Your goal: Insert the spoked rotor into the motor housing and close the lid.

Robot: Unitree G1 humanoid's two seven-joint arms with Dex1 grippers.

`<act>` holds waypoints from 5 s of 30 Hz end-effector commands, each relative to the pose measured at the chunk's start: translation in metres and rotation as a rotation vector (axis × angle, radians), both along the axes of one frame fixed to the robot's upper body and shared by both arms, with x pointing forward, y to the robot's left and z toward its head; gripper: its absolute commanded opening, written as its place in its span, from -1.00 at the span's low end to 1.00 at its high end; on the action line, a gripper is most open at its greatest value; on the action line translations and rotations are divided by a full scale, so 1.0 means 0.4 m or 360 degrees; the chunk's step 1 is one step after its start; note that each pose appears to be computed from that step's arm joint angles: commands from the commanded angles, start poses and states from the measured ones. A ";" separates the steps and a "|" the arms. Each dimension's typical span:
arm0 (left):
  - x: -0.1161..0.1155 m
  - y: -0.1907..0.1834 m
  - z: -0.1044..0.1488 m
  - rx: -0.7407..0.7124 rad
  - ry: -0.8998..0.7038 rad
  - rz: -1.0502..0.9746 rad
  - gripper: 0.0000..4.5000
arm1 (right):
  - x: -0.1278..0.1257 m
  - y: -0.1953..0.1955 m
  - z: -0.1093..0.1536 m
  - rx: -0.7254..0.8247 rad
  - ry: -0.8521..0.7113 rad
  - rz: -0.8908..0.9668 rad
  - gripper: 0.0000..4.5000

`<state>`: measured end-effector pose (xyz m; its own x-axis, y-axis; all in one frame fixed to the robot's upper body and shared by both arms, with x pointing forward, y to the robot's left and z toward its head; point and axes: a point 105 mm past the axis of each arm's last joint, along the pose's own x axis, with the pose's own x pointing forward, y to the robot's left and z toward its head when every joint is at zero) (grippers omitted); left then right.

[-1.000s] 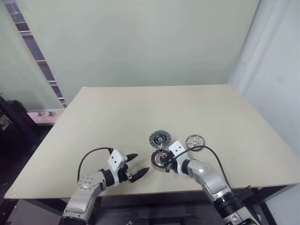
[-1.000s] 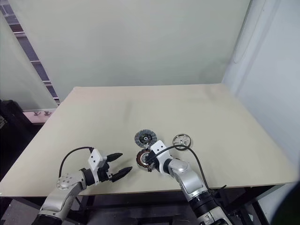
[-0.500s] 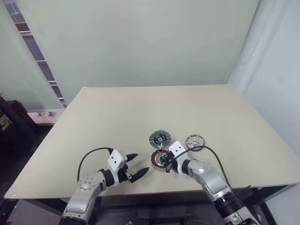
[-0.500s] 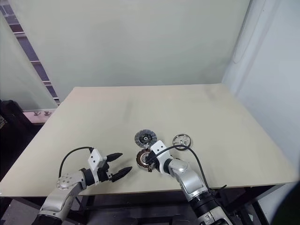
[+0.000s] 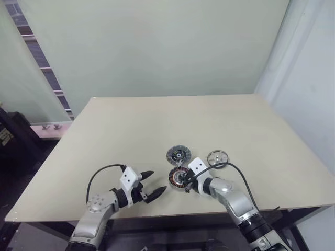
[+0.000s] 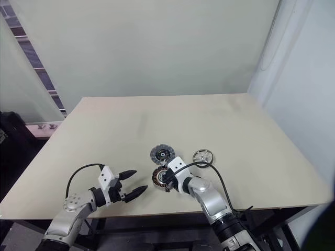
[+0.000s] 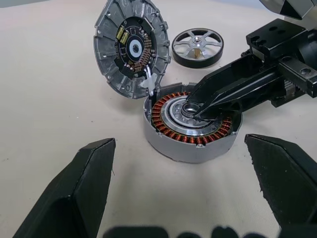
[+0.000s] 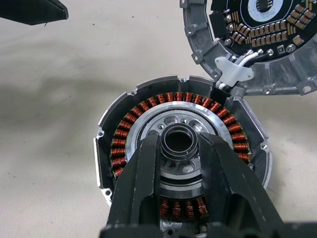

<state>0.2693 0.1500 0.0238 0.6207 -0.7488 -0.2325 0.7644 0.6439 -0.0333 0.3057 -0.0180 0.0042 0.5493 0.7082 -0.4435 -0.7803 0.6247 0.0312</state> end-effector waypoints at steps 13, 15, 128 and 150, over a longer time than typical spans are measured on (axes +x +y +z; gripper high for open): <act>0.014 -0.009 0.030 -0.0001 -0.0090 -0.0016 1.00 | -0.003 0.011 0.022 0.0058 -0.0008 0.0032 -0.08; 0.014 -0.009 0.029 -0.0001 -0.0090 -0.0017 1.00 | -0.003 0.012 0.025 0.0073 -0.0015 0.0026 0.24; 0.025 0.046 0.051 -0.0051 -0.0043 0.0080 1.00 | 0.057 -0.209 0.179 0.1571 0.0816 -0.1119 -0.78; 0.028 0.027 0.046 -0.0064 -0.0037 0.0049 1.00 | -0.072 -0.075 0.133 0.1239 0.1082 -0.0787 -0.78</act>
<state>0.2757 0.1653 0.0287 0.6537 -0.7228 -0.2243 0.7257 0.6827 -0.0851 0.2746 -0.0655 0.0370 0.6469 0.6527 -0.3944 -0.0646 0.5622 0.8245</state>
